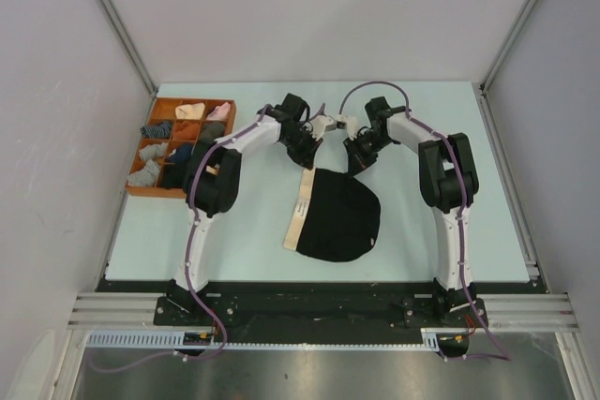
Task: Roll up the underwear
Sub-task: Fold the underwear at the center of the board.
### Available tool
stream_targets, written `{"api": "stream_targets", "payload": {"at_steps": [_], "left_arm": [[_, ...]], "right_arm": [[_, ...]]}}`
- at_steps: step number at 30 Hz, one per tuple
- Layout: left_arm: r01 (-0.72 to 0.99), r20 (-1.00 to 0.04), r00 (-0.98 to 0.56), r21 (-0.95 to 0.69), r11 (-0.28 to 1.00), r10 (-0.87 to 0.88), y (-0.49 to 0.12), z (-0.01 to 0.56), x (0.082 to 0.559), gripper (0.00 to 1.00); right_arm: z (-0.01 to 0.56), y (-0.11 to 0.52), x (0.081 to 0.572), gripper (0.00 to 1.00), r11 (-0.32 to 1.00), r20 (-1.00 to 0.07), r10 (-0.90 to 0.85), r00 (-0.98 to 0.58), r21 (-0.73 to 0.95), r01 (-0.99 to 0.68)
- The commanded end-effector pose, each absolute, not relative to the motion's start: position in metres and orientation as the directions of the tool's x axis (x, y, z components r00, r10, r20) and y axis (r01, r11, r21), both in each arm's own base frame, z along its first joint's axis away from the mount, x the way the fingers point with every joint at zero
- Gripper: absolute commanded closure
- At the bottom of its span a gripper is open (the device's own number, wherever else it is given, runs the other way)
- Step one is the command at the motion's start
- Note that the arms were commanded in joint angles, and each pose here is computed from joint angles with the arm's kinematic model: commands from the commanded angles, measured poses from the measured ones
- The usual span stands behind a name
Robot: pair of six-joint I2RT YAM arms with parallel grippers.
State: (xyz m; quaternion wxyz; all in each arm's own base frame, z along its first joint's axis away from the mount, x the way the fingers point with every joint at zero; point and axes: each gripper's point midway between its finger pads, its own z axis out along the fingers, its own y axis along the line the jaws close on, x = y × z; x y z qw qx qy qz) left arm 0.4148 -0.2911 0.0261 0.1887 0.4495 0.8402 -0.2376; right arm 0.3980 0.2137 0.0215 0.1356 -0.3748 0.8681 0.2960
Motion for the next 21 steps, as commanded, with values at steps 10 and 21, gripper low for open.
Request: {"api": "stream_targets", "payload": {"at_steps": [10,21], "left_arm": [[0.854,-0.723,-0.436,-0.144,0.501,0.536,-0.297,0.122,0.437,1.00],[0.857,-0.739,-0.422,-0.137,0.497,0.525,-0.279,0.127,0.399,1.00]], "right_arm": [[0.115,0.217,0.429,1.00,0.480,-0.685,-0.479,-0.549,0.319,-0.817],[0.132,0.221,0.380,1.00,0.381,-0.718,-0.491,-0.493,0.332,-0.863]]}}
